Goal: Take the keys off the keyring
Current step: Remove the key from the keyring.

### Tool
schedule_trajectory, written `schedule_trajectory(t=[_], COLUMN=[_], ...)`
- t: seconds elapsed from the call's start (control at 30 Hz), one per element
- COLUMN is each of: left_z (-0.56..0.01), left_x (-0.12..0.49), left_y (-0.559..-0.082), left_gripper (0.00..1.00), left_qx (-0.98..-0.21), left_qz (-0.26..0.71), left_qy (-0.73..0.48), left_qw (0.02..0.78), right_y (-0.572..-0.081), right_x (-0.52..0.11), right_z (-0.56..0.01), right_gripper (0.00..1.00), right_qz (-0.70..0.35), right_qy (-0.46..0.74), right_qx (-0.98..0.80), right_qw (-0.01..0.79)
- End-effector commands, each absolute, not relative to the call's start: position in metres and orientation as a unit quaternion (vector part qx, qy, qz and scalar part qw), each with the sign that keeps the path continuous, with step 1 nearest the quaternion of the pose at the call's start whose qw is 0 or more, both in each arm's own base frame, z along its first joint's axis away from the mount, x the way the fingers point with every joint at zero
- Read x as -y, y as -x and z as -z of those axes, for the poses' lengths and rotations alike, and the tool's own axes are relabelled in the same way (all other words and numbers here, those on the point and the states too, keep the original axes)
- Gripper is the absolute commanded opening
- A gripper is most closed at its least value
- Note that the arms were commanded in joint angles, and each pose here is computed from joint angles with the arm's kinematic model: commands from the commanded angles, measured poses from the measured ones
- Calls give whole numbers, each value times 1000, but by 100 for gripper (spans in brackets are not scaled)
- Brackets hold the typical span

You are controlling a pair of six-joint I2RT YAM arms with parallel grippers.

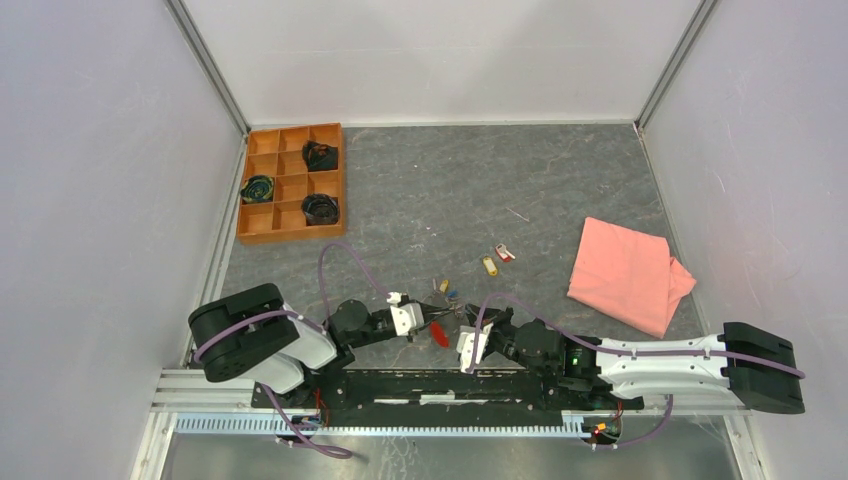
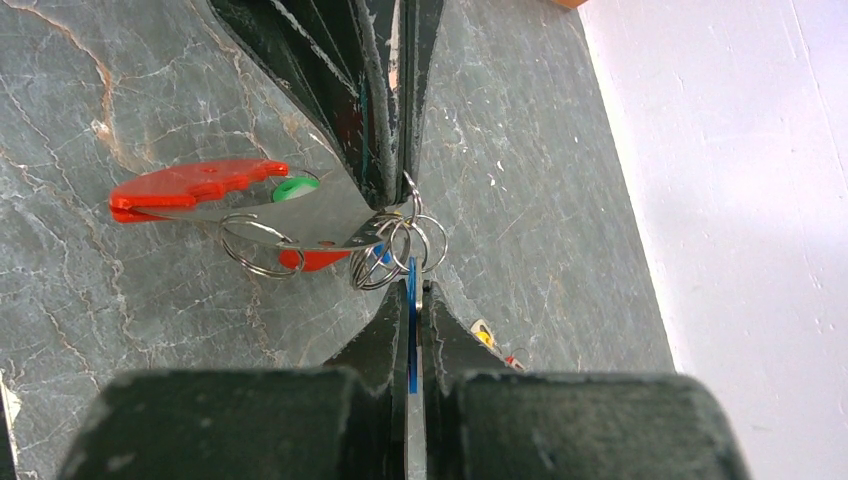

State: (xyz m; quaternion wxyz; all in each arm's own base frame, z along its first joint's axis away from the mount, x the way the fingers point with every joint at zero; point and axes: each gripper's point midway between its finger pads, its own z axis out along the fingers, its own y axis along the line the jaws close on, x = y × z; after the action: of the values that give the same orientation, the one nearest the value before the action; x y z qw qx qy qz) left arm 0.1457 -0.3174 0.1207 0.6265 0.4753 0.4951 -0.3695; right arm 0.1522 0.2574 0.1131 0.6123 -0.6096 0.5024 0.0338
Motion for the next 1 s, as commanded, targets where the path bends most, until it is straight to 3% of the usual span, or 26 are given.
schedule_trajectory(t=[0.0, 0.57, 0.77, 0.97], left_z=[-148, -138, -132, -137], left_x=[314, 317, 318, 321], left_y=[-146, -145, -149, -152], left_gripper=[2, 3, 27, 29], left_qx=[-464, -465, -480, -478], left_qz=[375, 360, 355, 354], left_qy=[-453, -484, -483, -481], left_qw=[663, 648, 641, 645], right_y=[-158, -161, -158, -156], right_x=[-252, -251, -265, -273], right_z=[-116, -123, -147, -154], right_gripper=[0, 0, 0, 0], right_qz=[-27, -16, -31, -29], right_qy=[585, 584, 587, 599], right_qx=[-517, -521, -499, -485], right_qw=[624, 622, 637, 637])
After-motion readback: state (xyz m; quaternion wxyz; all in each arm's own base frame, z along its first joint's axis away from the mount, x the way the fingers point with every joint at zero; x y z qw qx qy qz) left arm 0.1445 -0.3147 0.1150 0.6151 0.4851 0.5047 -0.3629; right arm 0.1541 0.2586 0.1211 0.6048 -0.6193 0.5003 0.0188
